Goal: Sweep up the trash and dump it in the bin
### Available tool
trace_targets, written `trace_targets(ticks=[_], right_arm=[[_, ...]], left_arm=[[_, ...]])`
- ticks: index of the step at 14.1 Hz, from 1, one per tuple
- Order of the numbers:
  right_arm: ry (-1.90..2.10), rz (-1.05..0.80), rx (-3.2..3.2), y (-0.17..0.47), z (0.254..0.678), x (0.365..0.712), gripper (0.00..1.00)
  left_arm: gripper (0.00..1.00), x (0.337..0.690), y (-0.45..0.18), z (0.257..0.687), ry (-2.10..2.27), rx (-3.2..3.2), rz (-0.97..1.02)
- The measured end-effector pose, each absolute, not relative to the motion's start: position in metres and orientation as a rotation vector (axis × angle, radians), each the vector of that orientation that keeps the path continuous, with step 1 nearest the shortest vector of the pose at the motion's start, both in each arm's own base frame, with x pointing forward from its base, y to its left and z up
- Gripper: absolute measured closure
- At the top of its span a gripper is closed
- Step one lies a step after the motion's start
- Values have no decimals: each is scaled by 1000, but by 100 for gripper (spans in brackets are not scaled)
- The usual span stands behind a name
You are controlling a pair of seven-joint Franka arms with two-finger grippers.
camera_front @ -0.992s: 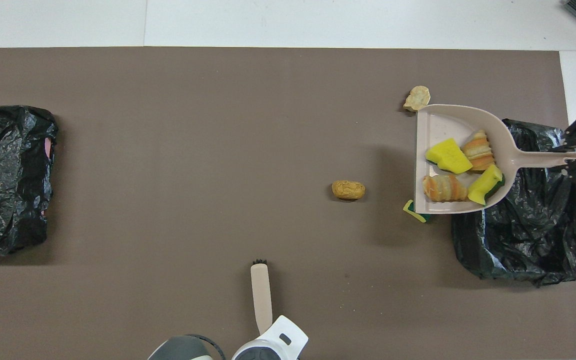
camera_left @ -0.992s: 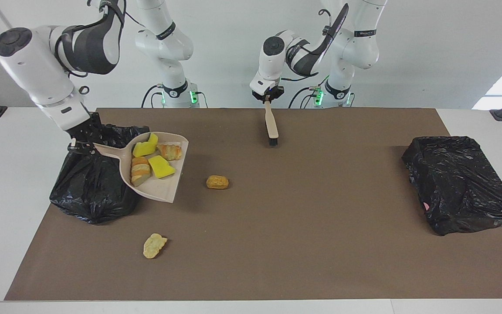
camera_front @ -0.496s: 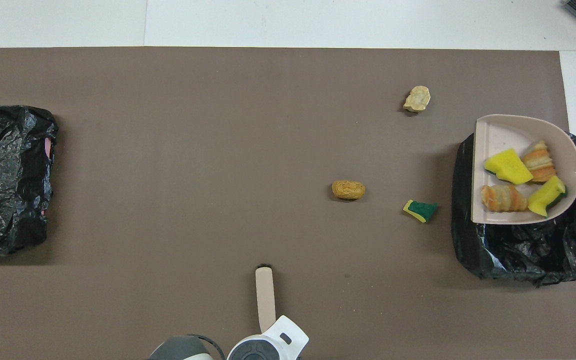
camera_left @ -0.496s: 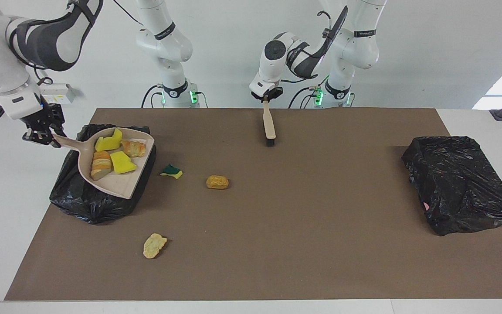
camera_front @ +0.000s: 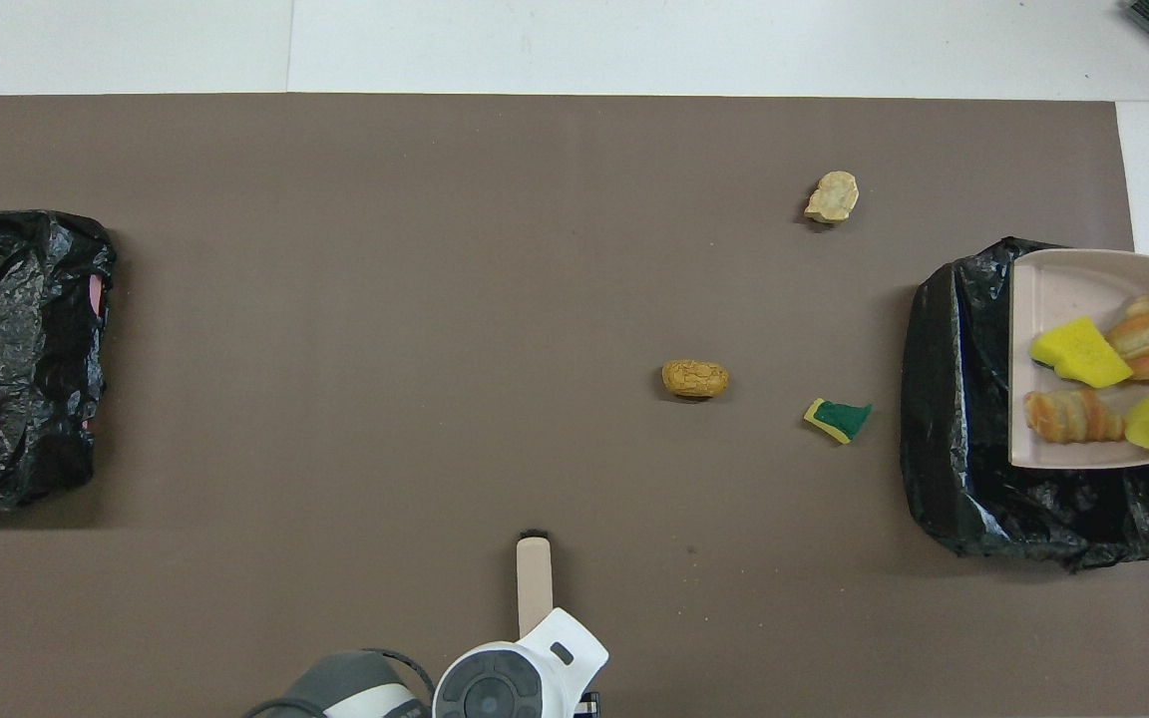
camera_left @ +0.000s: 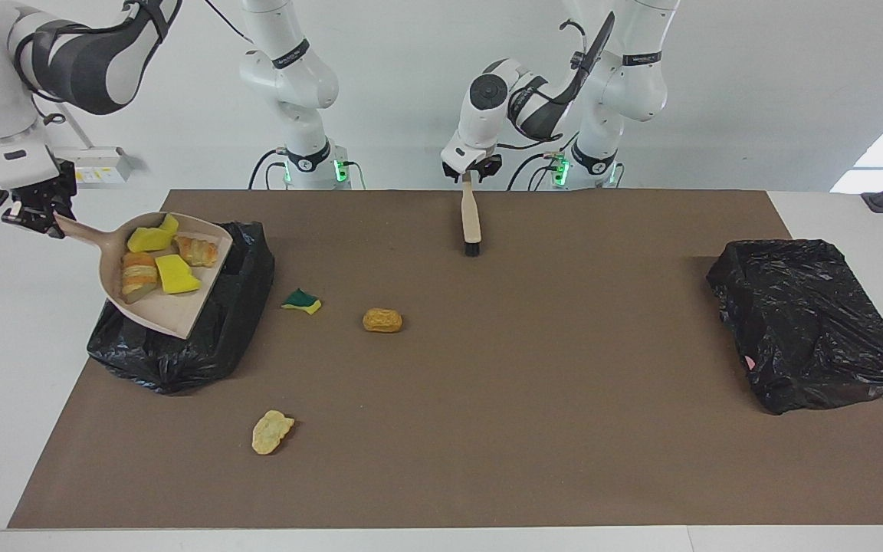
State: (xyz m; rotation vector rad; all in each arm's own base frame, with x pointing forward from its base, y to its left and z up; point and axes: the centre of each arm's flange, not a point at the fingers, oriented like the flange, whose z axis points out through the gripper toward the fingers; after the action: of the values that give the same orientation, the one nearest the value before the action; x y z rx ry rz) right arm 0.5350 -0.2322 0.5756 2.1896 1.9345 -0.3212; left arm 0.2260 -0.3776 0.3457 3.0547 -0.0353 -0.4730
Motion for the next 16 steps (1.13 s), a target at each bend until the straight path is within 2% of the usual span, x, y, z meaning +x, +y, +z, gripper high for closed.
trace_targets(ticks=[2,3,6,9,11,16], right_arm=[[1853,-419,2181,-239,578,530,67],[1818,-444,2191,-240,576,528,67],[1743,-512,2212,-234,567,516,67],[1687,-556,2213,-224,563,507,67],[1682,-560,2202,-217,564,507,67],[1647,-613,2161,-217,566,506,67]], left_arm=[[6,263,-374,365,-81,3093,-350],[0,284,-372,376,-85,3107,-294],[0,362,-353,420,-108,3073,-156],[0,432,-301,475,-127,3038,-93],[0,457,-270,515,-154,3067,-70],[0,486,-197,591,-214,3091,-85]])
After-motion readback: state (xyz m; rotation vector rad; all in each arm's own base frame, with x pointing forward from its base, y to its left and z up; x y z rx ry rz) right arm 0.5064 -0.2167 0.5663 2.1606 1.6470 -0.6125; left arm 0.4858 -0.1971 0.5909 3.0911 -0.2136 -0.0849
